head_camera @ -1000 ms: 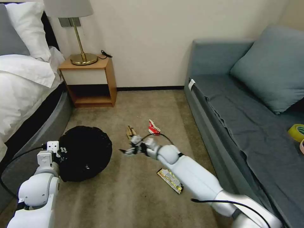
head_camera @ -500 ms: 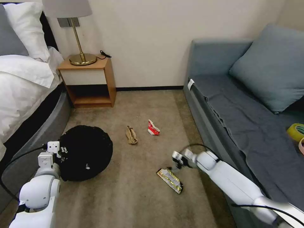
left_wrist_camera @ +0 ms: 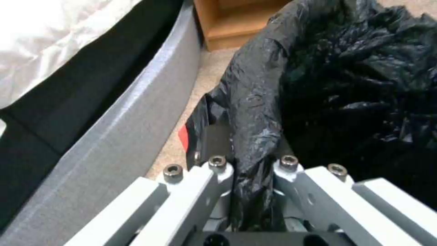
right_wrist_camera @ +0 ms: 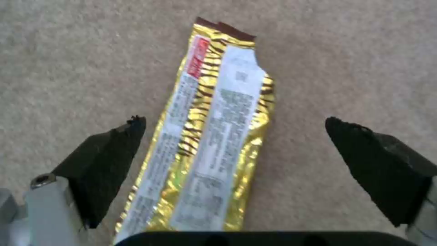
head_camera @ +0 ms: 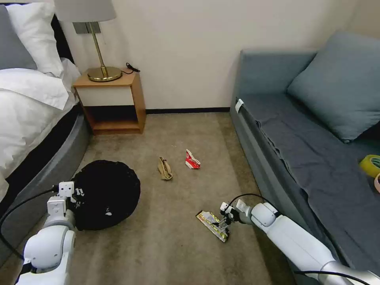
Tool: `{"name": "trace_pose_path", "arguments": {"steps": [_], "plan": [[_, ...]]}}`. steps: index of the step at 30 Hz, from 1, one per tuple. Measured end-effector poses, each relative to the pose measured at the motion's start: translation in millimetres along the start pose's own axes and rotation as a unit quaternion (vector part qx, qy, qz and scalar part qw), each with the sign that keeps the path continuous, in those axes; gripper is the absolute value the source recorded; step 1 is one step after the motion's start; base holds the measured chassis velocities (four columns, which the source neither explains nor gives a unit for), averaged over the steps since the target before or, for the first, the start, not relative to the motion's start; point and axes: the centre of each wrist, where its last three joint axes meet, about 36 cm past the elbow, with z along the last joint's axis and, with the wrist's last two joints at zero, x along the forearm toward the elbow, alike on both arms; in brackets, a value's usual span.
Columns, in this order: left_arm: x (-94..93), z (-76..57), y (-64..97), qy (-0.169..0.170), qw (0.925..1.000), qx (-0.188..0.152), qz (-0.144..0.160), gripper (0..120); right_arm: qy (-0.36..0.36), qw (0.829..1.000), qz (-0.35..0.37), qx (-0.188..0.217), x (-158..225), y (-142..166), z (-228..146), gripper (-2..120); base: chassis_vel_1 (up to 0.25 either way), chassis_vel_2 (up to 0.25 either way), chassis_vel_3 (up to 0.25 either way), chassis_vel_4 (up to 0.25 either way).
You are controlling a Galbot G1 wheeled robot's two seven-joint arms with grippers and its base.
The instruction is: Pick up the trash bin, then pick up the garbage on the floor and place it into the trash bin.
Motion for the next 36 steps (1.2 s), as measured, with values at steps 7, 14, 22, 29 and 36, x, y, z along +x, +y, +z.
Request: {"name": "trace_pose_path", "arguments": {"steps": [7, 14, 22, 29, 36], "plan": [[2.3, -2.4, -2.1, -0.003, 1.0000, 0.001, 0.002, 4, 0.001, 1.000, -0.001, -0.007, -13, 6, 4, 100, 0.000, 0.000, 0.000, 0.000], [3.6, -2.0, -4.1, -0.001, 1.0000, 0.001, 0.007, 4, 0.001, 1.000, -0.003, -0.020, -23, 11, 7, 100, 0.000, 0.000, 0.000, 0.000], [2.2, 0.8, -6.6, -0.003, 0.9999, 0.002, 0.010, 4, 0.007, 1.000, -0.007, -0.026, -30, 20, 14, 100, 0.000, 0.000, 0.000, 0.000], [2.9, 2.2, -4.8, -0.005, 0.9999, 0.001, 0.009, 4, 0.014, 1.000, -0.002, -0.027, -31, 18, 20, 100, 0.000, 0.000, 0.000, 0.000], [2.8, 3.5, -4.3, -0.008, 0.9999, 0.002, 0.008, 4, 0.016, 1.000, 0.001, -0.027, -29, 14, 21, 100, 0.000, 0.000, 0.000, 0.000]]}}
